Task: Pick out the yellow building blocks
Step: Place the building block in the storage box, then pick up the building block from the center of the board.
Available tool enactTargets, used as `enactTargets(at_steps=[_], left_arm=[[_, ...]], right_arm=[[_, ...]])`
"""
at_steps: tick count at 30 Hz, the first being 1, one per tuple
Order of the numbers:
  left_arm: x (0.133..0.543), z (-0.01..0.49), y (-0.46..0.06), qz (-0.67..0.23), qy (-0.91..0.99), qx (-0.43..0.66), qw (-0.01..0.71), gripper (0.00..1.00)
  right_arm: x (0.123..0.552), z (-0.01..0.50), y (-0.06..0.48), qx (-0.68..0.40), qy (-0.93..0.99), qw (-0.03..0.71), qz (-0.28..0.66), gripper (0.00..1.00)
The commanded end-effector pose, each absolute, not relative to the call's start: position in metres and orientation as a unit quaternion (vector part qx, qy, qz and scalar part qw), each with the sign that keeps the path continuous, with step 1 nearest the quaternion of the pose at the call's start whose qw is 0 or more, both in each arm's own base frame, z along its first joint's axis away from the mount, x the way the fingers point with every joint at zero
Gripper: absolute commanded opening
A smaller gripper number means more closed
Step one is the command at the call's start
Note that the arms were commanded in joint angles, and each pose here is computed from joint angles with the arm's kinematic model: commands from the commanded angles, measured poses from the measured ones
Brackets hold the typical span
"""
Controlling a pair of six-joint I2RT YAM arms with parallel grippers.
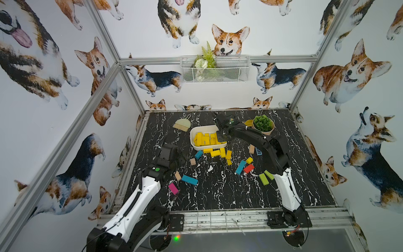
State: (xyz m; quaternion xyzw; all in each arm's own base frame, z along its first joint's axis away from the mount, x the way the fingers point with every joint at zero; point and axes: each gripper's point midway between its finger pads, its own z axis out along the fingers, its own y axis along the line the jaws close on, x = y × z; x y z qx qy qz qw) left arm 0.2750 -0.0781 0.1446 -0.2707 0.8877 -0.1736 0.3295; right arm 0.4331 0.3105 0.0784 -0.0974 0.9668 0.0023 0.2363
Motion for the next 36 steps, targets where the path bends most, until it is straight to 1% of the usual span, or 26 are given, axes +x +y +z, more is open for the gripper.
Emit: enactTargets(at_steps=[1,4,7,10,12,15,17,20,23,27,30,32,36], left_arm=[[0.279,0.152,-0.078,-0.175,0.886,-0.265,0.338,0.74],[0.281,0.154,-0.079,-0.174,0.886,-0.262,0.340,0.74],[0.286,0.157,-0.081,-0.176,0.886,-0.257,0.343,0.74],[0.293,0.159,-0.082,-0.170,0.887,-0.252,0.347,0.74],[0.297,0.160,-0.081,-0.165,0.887,-0.251,0.350,0.74],[0.300,0.160,-0.081,-0.161,0.888,-0.250,0.351,0.74],[0.302,0.157,-0.081,-0.156,0.889,-0.252,0.349,0.74],[0.303,0.152,-0.082,-0.156,0.891,-0.252,0.343,0.74],[0.304,0.149,-0.085,-0.162,0.893,-0.252,0.335,0.74],[0.303,0.148,-0.086,-0.163,0.894,-0.253,0.332,0.74],[0.301,0.148,-0.084,-0.161,0.893,-0.258,0.332,0.74],[0.299,0.148,-0.082,-0.157,0.894,-0.259,0.330,0.74],[0.297,0.152,-0.079,-0.152,0.893,-0.259,0.335,0.74]], right_arm=[[0.432,0.083,0.307,-0.088,0.967,0.237,0.000,0.48],[0.434,0.102,0.308,-0.092,0.964,0.249,0.007,0.50],[0.429,0.137,0.304,-0.098,0.958,0.270,0.015,0.50],[0.415,0.166,0.286,-0.107,0.951,0.289,0.010,0.50],[0.396,0.173,0.266,-0.103,0.951,0.291,0.001,0.50],[0.361,0.159,0.236,-0.083,0.959,0.271,-0.007,0.51],[0.333,0.138,0.212,-0.061,0.967,0.247,-0.017,0.59],[0.303,0.117,0.188,-0.038,0.972,0.229,-0.022,0.69],[0.283,0.100,0.177,-0.055,0.974,0.217,-0.013,0.72],[0.274,0.083,0.158,-0.071,0.979,0.187,-0.032,0.72],[0.270,0.067,0.158,-0.084,0.984,0.154,-0.007,0.70],[0.270,0.062,0.156,-0.101,0.984,0.143,-0.008,0.69],[0.276,0.053,0.149,-0.139,0.982,0.127,-0.018,0.64]])
